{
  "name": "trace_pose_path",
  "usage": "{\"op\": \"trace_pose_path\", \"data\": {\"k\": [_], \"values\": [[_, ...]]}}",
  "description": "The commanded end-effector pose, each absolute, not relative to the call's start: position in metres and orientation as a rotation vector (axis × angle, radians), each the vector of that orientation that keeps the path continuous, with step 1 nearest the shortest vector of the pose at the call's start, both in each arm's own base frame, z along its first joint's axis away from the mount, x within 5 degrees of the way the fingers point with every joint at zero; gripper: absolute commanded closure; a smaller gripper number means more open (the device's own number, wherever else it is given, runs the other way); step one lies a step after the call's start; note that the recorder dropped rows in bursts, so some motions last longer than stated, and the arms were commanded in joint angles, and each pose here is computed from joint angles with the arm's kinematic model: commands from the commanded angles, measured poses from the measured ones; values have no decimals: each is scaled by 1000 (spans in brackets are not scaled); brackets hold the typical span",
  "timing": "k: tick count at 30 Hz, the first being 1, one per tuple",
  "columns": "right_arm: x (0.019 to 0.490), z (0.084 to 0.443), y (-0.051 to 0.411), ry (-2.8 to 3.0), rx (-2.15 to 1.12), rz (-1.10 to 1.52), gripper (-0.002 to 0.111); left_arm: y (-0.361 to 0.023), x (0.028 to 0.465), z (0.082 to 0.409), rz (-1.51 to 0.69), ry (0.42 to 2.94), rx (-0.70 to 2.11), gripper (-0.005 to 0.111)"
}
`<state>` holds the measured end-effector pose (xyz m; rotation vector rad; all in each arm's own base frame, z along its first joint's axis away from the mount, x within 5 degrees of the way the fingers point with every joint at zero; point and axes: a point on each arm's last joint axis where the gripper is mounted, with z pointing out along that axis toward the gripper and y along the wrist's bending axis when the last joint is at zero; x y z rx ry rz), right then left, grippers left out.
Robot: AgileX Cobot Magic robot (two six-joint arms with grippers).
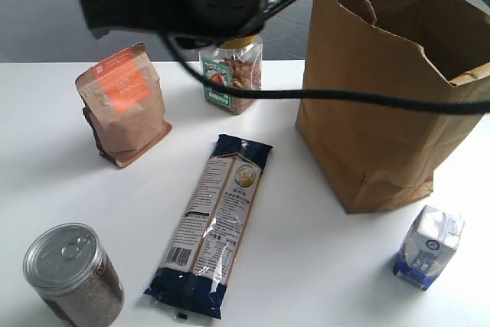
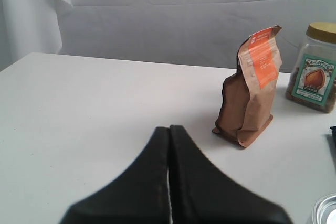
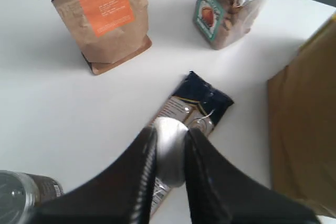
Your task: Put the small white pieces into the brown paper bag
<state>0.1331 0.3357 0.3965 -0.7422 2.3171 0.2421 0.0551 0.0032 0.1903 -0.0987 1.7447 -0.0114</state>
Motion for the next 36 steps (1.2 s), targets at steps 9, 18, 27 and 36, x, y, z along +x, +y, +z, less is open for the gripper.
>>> {"op": "trace_pose_path", "data": {"k": [9, 18, 27, 36], "values": [[140, 432, 201, 2143, -394, 130, 90, 3, 55, 189, -26, 1742, -102, 107], [193, 421, 164, 2184, -186, 43, 90, 3, 55, 189, -26, 1742, -102, 107], [254, 382, 159, 2299, -133, -28, 90, 3, 55, 189, -26, 1742, -102, 107], [288, 347, 174, 2333, -184, -56, 81, 3, 55, 189, -26, 1742, -102, 107]]}}
